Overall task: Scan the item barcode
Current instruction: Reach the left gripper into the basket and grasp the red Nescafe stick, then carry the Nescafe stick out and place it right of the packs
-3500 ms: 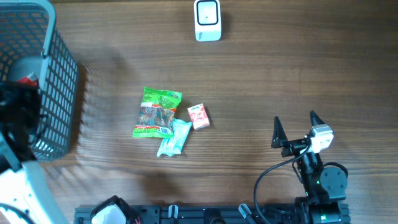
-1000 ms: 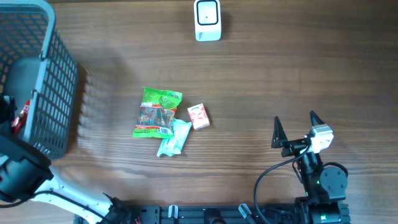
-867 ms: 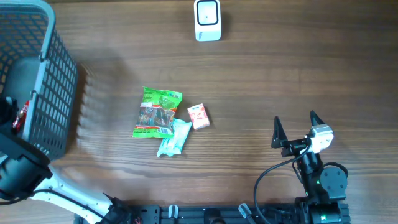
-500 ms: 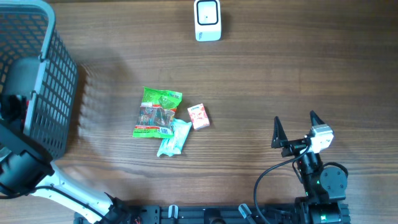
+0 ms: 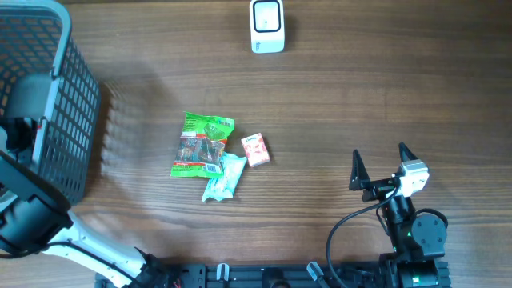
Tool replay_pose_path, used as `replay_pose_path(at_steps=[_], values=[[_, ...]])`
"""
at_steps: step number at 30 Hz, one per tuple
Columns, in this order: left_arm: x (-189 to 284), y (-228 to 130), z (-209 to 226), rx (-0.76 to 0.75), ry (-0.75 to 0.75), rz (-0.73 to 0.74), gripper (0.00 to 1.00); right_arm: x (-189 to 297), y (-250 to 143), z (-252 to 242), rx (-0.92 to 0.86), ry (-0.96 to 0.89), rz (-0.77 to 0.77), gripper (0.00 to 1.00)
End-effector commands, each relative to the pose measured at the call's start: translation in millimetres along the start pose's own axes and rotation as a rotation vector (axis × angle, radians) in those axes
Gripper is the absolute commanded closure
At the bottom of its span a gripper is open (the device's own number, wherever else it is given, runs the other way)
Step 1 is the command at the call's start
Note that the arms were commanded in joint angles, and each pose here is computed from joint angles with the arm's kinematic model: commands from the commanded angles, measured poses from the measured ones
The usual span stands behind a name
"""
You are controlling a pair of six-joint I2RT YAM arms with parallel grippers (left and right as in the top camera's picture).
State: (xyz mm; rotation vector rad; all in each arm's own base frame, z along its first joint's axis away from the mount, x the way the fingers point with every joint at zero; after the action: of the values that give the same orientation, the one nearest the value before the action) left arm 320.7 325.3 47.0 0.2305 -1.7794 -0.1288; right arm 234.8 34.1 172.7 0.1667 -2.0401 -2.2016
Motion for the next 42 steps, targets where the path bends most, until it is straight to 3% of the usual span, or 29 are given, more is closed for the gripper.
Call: replay_pose_path(at_steps=[1, 4, 14, 16, 19, 26, 29, 30, 35, 40, 42], values=[[42, 17, -8, 0.002, -0.053, -0.097, 0.36, 0, 1, -2, 0.006, -0.014, -0.006, 0.0], [56, 29, -8, 0.011, -0.048, -0.17, 0.28, 0, 1, -2, 0.006, -0.014, -0.006, 0.0], [9, 25, -3, 0.056, -0.009, -0.132, 0.28, 0, 1, -2, 0.006, -0.014, -0.006, 0.0], [-11, 27, -3, 0.064, -0.008, -0.132, 0.16, 0, 1, -2, 0.006, -0.014, -0.006, 0.0], [-24, 21, 2, 0.06, 0.021, -0.108, 0.16, 0, 1, -2, 0.006, -0.014, -0.006, 0.0], [-29, -5, 28, 0.048, 0.133, 0.005, 0.56, 0, 1, -2, 0.006, -0.014, -0.006, 0.0], [-27, -19, 34, 0.04, 0.163, 0.062, 0.91, 0, 1, -2, 0.006, -0.014, -0.006, 0.0], [-27, -24, 34, 0.036, 0.163, 0.078, 0.96, 0, 1, -2, 0.006, -0.014, -0.006, 0.0], [-13, -32, 14, -0.06, 0.086, 0.105, 0.96, 0, 1, -2, 0.006, -0.014, -0.006, 0.0], [67, -8, -15, -0.085, -0.066, -0.031, 0.96, 0, 1, -2, 0.006, -0.014, -0.006, 0.0], [125, 2, -25, -0.083, -0.172, -0.126, 0.96, 0, 1, -2, 0.006, -0.014, -0.006, 0.0]])
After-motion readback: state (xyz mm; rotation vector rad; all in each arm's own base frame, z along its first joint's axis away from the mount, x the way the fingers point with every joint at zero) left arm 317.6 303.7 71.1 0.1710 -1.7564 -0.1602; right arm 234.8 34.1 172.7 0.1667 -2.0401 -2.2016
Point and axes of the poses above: each gripper's point midway between its finger pads, its own x axis back along the fingers, its own z axis along the line the jaws close on, y = z × x, the point moved 1 cm from there along x, back along the fingers, and after that the axes turned 1 degree about -x, right-handed, at the moved point
